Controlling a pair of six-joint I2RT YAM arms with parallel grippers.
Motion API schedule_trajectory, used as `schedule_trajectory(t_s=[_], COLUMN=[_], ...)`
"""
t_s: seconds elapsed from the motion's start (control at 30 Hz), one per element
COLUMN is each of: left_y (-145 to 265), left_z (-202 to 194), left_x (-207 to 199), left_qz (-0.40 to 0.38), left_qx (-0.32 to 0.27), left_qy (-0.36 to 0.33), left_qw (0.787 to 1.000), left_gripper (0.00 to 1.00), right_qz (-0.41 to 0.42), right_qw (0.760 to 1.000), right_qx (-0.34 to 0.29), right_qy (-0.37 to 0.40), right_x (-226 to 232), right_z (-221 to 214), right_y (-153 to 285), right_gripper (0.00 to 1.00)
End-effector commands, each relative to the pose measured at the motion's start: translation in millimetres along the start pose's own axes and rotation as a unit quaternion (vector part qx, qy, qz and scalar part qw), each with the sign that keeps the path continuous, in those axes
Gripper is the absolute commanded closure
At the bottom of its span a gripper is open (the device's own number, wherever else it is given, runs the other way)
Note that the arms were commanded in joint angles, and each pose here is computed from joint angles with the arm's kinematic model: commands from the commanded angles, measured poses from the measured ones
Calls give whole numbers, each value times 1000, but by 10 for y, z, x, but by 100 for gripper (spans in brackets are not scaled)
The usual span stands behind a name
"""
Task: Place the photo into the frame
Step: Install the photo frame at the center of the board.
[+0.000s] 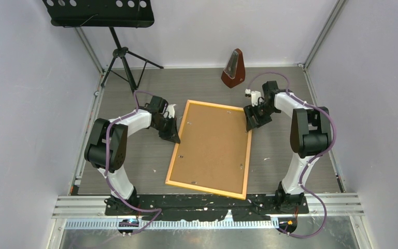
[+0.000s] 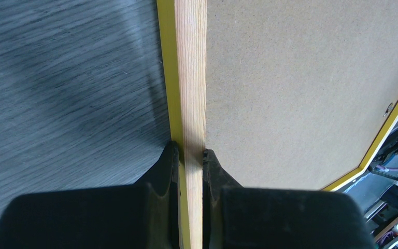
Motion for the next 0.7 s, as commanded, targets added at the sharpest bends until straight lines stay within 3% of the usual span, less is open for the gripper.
schedule_trajectory(t_s=[0.0,0.17,0.5,0.67], left_y=[-118,-115,-110,-116], left_z=[-13,-6,-8,-14], left_x=[190,184,193,167], left_qz=[29,28,26,15], left_qx=[0,0,1,5], left_qy=[-5,-6,-4,-3], left_qw=[1000,1000,1000,1000], left_gripper=[100,100,100,100], right_qz=[-44,-28,-15,-18], right_qw=[998,998,996,996], right_qx=[-21,-24,-37,-47], right_qy=[-44,-57,-75,-77], right_x=[-1,22,-77,-176], right_z=[26,22,150,300], right_y=[123,48,-27,-66], right_gripper=[34,40,67,75])
Point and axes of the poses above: each gripper's point midway between its finger pads, its own y axis back along the fingers, its own x axis along the line the jaws close on, z = x × y, the point moved 6 cm from there along y, back along the fingers, and after that the axes turned 11 degrees about y, right-handed, at the moved point
